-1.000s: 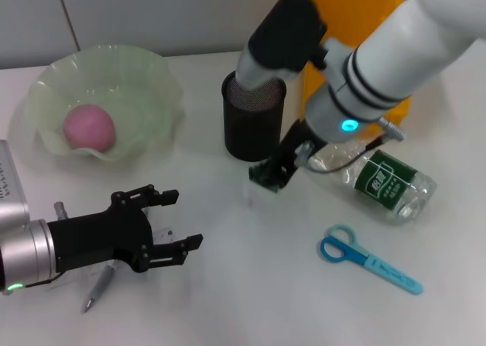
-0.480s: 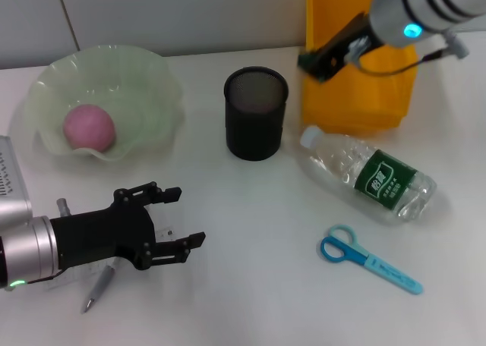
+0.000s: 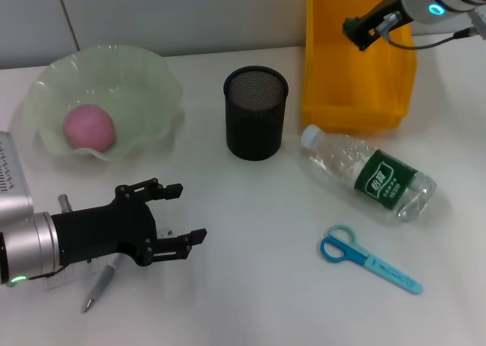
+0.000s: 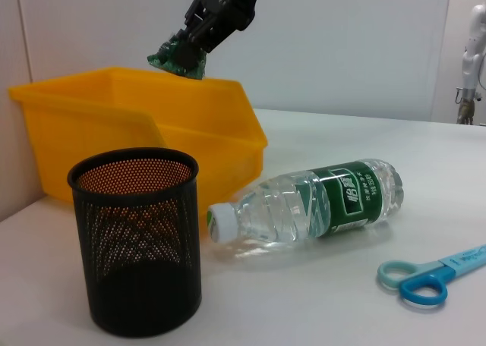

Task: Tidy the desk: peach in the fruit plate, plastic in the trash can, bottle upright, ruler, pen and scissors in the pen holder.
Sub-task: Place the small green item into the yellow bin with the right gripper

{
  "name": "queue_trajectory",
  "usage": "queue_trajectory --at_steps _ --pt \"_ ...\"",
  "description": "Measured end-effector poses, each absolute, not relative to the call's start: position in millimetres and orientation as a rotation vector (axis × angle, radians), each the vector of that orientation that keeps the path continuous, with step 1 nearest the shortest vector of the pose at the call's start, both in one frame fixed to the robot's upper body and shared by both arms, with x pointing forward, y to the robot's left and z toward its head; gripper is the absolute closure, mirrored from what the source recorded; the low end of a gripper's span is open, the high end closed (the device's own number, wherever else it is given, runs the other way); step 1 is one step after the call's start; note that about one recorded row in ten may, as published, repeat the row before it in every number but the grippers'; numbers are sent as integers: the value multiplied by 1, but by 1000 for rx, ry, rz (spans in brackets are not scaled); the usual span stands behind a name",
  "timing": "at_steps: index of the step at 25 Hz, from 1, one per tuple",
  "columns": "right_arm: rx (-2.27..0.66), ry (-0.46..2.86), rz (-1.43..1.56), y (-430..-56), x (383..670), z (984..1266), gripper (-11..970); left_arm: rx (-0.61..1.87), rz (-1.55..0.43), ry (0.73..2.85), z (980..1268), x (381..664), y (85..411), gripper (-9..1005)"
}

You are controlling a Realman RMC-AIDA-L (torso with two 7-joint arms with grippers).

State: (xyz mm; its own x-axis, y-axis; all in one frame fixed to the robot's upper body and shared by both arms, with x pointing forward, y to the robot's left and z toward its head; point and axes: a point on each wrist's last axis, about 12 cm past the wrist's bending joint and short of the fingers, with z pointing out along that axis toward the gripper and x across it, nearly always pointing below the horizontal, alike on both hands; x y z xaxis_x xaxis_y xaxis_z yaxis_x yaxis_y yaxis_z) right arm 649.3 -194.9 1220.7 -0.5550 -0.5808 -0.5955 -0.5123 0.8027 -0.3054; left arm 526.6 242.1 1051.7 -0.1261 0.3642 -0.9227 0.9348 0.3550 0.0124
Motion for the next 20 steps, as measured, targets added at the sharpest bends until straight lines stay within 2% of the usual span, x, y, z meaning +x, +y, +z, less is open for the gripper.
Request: queue_trajectory --at_steps 13,20 --pt "-730 2286 -121 -209 657 1208 633 1179 -763 1673 1054 530 240 169" --pt "-744 2284 -125 -207 657 1209 333 1179 -762 1675 1054 530 241 169"
